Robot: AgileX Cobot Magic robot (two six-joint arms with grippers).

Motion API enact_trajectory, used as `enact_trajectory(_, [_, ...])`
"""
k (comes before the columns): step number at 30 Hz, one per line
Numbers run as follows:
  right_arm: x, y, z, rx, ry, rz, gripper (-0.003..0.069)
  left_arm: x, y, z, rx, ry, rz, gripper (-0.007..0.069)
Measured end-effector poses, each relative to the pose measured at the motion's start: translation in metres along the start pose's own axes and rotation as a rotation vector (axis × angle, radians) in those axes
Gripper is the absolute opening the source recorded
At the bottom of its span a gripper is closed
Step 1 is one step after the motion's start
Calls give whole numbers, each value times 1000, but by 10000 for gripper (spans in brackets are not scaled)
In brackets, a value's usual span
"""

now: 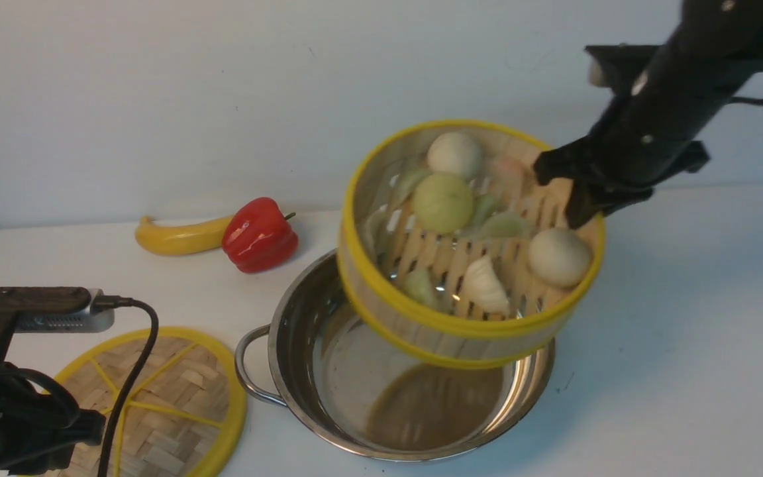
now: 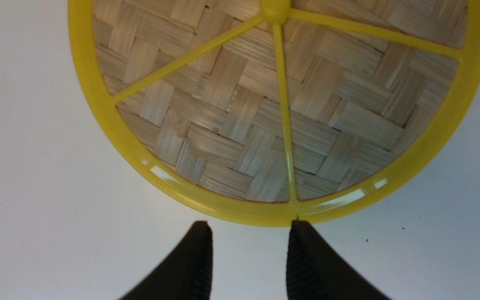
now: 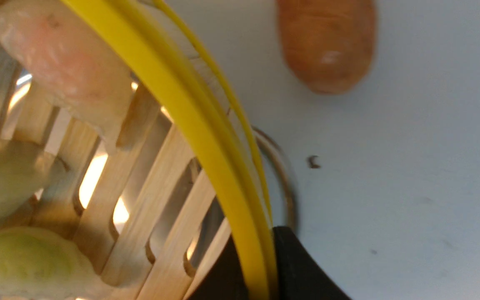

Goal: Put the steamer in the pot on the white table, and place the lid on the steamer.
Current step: 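Place the bamboo steamer basket of food into the steel pot with the right gripper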

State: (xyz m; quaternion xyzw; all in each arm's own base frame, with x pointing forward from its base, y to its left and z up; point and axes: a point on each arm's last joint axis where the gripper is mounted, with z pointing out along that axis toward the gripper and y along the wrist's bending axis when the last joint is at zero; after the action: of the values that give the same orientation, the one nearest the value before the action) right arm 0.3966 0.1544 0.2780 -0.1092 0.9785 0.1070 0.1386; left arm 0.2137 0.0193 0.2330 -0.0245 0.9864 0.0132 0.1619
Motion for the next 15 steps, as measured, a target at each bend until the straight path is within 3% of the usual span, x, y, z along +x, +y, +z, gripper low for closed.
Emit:
enact_trajectory(5, [-2, 30, 38, -18, 62, -54, 51, 0, 0, 0, 0, 1, 0, 241])
enact_trajectory(15, [3, 31, 80, 32, 150, -83, 51, 0, 0, 0, 1, 1, -1, 241])
